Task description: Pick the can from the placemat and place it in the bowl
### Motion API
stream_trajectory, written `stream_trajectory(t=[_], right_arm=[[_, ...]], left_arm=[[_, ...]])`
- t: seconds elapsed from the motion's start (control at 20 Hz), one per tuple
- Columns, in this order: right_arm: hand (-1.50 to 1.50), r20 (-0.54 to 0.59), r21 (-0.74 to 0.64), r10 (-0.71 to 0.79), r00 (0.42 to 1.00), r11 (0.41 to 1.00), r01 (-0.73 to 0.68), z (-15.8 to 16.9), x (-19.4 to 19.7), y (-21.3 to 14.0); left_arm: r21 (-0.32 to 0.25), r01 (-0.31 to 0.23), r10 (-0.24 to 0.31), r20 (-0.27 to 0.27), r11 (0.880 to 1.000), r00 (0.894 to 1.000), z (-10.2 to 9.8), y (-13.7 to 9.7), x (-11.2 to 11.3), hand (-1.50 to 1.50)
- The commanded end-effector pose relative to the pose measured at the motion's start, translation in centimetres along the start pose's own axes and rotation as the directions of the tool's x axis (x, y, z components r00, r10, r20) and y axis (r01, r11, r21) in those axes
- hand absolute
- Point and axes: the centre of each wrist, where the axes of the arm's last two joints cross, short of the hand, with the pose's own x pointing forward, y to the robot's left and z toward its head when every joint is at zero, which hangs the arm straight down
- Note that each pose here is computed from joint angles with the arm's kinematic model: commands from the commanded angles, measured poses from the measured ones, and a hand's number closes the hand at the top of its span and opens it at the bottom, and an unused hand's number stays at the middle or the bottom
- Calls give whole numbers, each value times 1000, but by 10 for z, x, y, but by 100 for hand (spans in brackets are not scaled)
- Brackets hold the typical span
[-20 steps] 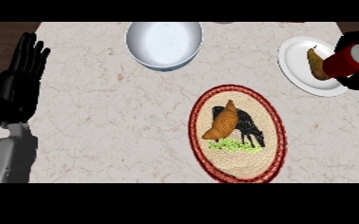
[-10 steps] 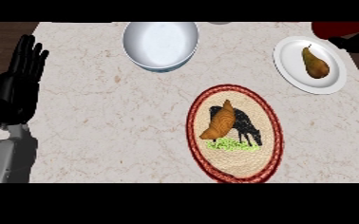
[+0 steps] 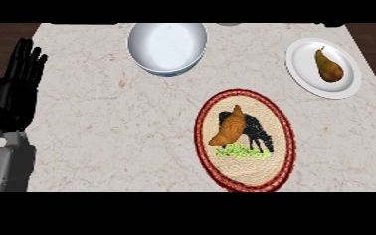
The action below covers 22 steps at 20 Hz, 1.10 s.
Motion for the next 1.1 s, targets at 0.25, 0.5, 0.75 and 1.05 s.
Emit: stream_trajectory(t=[0.25, 0.5, 0.75, 1.05], right_arm=[[150, 7, 106, -34, 999, 994, 33, -55, 78, 41], [150, -21, 157, -7, 1000, 988, 10, -78, 104, 76], [150, -29, 232, -11, 1000, 973, 18, -90, 132, 133], [150, -67, 218, 36, 997, 976, -20, -94, 116, 180]], left_arm=[[-15, -7, 7, 22, 1000, 1000, -11, 9, 7, 0], [-21, -8, 9, 24, 1000, 1000, -5, 2, 1, 0], [-14, -11, 11, 16, 1000, 1000, -23, -12, 6, 0], [-36, -7, 7, 12, 999, 1000, -9, -8, 12, 0]])
